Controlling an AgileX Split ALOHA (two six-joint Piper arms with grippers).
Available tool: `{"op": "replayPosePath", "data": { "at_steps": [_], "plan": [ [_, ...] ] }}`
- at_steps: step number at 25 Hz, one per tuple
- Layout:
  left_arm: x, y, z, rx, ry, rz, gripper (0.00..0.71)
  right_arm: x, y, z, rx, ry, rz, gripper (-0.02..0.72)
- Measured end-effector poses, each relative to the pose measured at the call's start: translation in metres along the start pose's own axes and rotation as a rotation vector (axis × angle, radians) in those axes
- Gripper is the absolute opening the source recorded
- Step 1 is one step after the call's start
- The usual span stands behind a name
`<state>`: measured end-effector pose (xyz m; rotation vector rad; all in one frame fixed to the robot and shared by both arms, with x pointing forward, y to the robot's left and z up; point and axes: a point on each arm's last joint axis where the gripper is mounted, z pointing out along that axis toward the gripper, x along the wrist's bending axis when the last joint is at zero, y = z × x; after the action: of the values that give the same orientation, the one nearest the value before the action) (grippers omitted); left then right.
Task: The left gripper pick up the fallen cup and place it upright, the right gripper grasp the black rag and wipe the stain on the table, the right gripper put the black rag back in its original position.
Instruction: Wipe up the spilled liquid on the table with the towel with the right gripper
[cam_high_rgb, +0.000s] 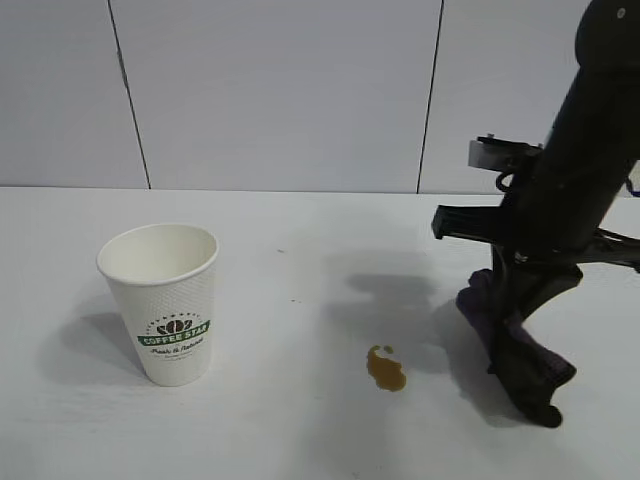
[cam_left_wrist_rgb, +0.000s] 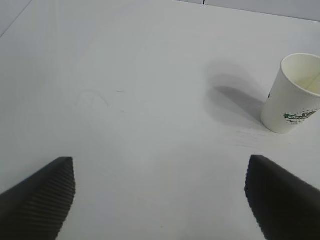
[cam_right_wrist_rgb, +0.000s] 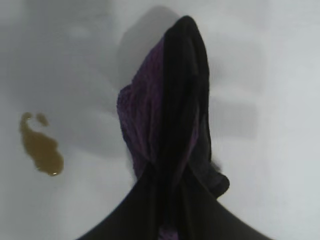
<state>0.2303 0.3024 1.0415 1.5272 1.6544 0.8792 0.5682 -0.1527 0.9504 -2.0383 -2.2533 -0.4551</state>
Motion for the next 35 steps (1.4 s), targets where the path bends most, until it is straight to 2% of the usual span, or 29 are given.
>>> {"op": "replayPosePath", "data": {
  "at_steps": [4, 11, 17, 20, 23, 27, 32, 35],
  "plan": [
    [0.0, 0.0, 0.0, 0.0, 0.0, 0.0, 0.664, 0.017, -0.004, 0.002, 0.005, 0.038, -0.009, 0.033],
    [0.0, 0.0, 0.0, 0.0, 0.0, 0.0, 0.664, 0.037, -0.009, 0.016, 0.0, 0.067, -0.033, 0.033],
    [0.0, 0.0, 0.0, 0.0, 0.0, 0.0, 0.664, 0.043, -0.018, 0.059, 0.084, 0.042, -0.042, 0.033],
    [0.0, 0.0, 0.0, 0.0, 0.0, 0.0, 0.664, 0.041, -0.018, 0.064, 0.093, 0.026, -0.047, 0.033],
    [0.0, 0.0, 0.0, 0.0, 0.0, 0.0, 0.664, 0.038, -0.017, 0.062, 0.105, -0.017, -0.066, 0.033],
    [0.0, 0.0, 0.0, 0.0, 0.0, 0.0, 0.664, 0.017, -0.012, 0.055, 0.133, -0.123, -0.064, 0.033],
    [0.0, 0.0, 0.0, 0.0, 0.0, 0.0, 0.664, -0.021, -0.004, 0.037, 0.144, -0.258, -0.019, 0.033],
    [0.0, 0.0, 0.0, 0.001, 0.0, 0.0, 0.664, -0.038, -0.001, 0.03, 0.155, -0.296, 0.014, 0.033]
  ]
}}
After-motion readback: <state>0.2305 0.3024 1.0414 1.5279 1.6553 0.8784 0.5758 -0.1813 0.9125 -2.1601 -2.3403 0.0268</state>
